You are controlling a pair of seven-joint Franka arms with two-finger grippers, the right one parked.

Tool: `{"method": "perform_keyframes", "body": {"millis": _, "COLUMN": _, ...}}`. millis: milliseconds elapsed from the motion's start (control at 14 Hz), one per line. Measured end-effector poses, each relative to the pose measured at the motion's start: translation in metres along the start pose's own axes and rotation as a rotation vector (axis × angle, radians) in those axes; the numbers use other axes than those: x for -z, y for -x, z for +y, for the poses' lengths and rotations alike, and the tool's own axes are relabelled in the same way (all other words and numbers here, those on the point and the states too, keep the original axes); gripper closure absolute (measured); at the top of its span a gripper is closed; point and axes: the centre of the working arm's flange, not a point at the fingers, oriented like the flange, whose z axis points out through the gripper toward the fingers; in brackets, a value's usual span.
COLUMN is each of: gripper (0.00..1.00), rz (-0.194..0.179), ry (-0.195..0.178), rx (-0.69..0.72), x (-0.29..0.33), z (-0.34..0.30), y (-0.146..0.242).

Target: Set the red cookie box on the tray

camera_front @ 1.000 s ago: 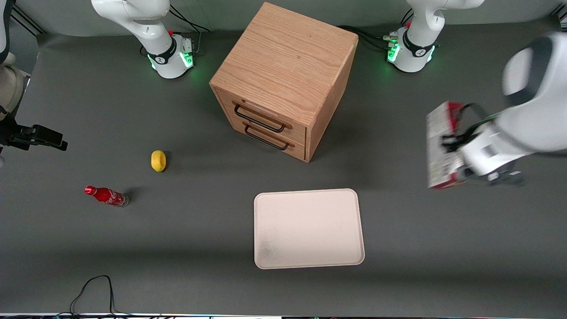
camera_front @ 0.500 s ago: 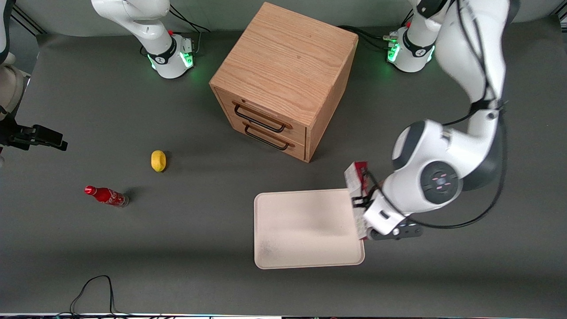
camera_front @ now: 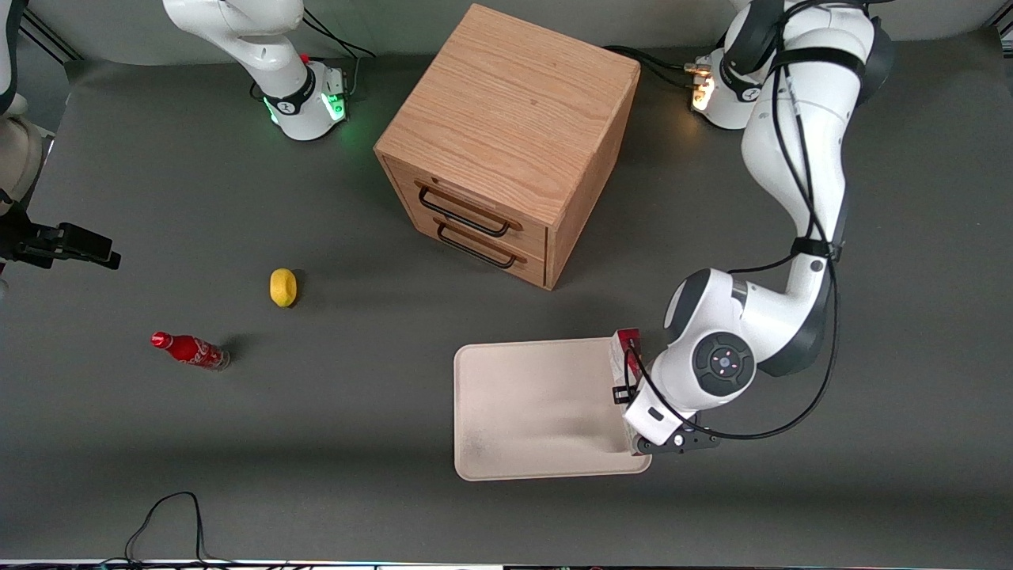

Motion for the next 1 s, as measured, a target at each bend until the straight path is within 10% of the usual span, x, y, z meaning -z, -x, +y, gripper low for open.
{"method": "perform_keyframes", "body": {"millis": 500, "gripper": 0.96, "rz": -0.017, "ry": -0.005, "rx": -0.009, "x": -0.029, "z": 0.006, "y": 0.003}}
{"method": "perform_keyframes", "body": {"millis": 1000, "gripper": 0.27, "rz": 0.000, "ry": -0.001, "rx": -0.011, "x": -0.026, "z": 0.007, "y": 0.002}}
